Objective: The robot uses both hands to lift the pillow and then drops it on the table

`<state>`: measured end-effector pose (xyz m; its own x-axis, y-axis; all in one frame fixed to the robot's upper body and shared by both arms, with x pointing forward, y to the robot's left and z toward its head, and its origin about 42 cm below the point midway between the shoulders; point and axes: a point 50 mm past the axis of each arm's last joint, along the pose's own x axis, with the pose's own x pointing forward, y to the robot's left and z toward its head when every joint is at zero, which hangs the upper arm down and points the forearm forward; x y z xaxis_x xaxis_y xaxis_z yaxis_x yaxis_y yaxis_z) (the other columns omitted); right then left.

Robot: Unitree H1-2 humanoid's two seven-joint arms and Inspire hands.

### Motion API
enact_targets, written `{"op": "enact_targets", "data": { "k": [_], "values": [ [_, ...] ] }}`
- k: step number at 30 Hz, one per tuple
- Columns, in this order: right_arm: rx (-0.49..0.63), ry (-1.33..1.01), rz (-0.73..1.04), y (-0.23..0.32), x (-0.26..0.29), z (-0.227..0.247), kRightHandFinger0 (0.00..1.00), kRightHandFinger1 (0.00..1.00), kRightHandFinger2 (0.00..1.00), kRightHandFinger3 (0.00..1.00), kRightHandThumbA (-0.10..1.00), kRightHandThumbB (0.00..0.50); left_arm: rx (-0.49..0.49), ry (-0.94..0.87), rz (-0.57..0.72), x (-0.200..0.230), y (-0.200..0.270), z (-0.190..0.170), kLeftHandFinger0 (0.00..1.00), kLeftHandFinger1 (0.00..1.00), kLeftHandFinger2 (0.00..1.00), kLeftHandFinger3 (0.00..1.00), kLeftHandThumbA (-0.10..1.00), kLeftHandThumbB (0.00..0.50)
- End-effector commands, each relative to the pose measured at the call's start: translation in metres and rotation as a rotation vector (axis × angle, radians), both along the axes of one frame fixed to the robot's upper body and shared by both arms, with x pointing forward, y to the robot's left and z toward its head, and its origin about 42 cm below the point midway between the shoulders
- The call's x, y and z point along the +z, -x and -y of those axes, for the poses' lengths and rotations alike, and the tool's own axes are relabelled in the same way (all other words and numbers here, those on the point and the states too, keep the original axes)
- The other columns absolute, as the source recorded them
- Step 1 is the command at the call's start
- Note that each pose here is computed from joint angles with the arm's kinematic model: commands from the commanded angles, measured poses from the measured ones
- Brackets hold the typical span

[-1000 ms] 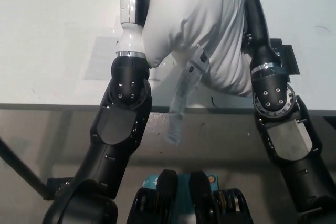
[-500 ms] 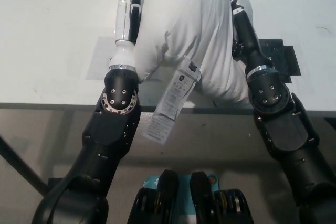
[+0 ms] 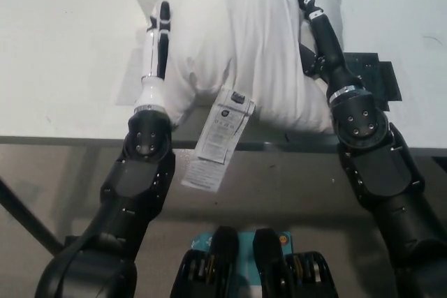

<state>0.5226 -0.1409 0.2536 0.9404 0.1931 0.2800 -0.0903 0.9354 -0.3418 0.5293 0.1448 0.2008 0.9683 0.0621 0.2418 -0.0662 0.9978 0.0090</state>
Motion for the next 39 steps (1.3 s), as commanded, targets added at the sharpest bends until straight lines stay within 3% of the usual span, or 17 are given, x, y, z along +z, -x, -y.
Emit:
{"op": "enact_targets", "data": {
  "k": [1,5,8,11,17,19,24,27,29,30,35,36,39],
  "values": [
    [0.135,-0.059,0.072,-0.001,0.033,-0.034,1.0,1.0,1.0,1.0,1.0,0.14,-0.114,-0.012,-0.011,0.004,-0.002,0.027,1.0,1.0,1.0,1.0,1.0,0.012],
    [0.124,-0.055,0.066,0.001,0.03,-0.031,1.0,1.0,1.0,1.0,1.0,0.153,-0.105,-0.008,-0.035,-0.008,0.002,0.021,1.0,1.0,1.0,1.0,1.0,0.0],
    [0.113,-0.059,0.061,0.0,0.027,-0.025,1.0,1.0,1.0,1.0,1.0,0.132,-0.105,-0.017,-0.027,-0.01,0.003,0.011,1.0,1.0,1.0,1.0,1.0,0.001],
    [0.106,-0.069,0.049,-0.001,0.021,-0.014,1.0,1.0,1.0,1.0,1.0,0.163,-0.093,-0.038,-0.015,-0.012,0.003,0.001,1.0,1.0,1.0,1.0,1.0,0.0],
    [0.061,-0.064,0.007,-0.004,0.006,0.007,1.0,1.0,1.0,1.0,1.0,0.148,-0.063,-0.047,-0.017,-0.016,0.005,-0.021,1.0,1.0,1.0,1.0,1.0,0.005],
    [0.024,-0.041,-0.006,-0.004,-0.001,0.023,1.0,1.0,1.0,1.0,1.0,0.132,-0.051,-0.058,-0.003,-0.018,0.008,-0.035,1.0,1.0,1.0,1.0,1.0,0.03],
    [-0.016,-0.027,0.01,0.0,0.001,0.051,1.0,1.0,1.0,1.0,1.0,0.061,-0.023,-0.094,0.061,-0.012,0.016,-0.065,1.0,1.0,1.0,1.0,1.0,0.01],
    [-0.019,-0.02,0.014,0.001,0.002,0.053,1.0,1.0,1.0,1.0,1.0,0.054,-0.023,-0.096,0.068,-0.011,0.018,-0.066,1.0,1.0,1.0,1.0,1.0,0.01],
    [-0.048,-0.015,0.076,0.008,0.015,0.081,1.0,1.0,1.0,1.0,1.0,0.151,0.024,-0.103,0.177,0.004,0.029,-0.091,1.0,1.0,1.0,1.0,1.0,0.005],
    [-0.05,-0.017,0.087,0.012,0.018,0.085,1.0,1.0,1.0,1.0,1.0,0.169,0.035,-0.108,0.194,0.007,0.032,-0.096,1.0,1.0,1.0,1.0,1.0,0.002],
    [-0.058,-0.012,0.101,0.018,0.02,0.09,1.0,1.0,1.0,1.0,1.0,0.159,0.035,-0.102,0.211,0.008,0.038,-0.1,1.0,1.0,1.0,1.0,1.0,0.007],
    [-0.072,0.022,0.159,0.033,0.03,0.102,1.0,1.0,1.0,1.0,1.0,0.138,0.051,-0.1,0.258,0.011,0.052,-0.115,1.0,1.0,1.0,1.0,1.0,0.046],
    [-0.09,0.093,0.221,0.047,0.039,0.114,1.0,1.0,1.0,1.0,1.0,0.147,0.063,-0.114,0.299,0.011,0.069,-0.126,1.0,1.0,1.0,1.0,1.0,0.024]
  ]
}}
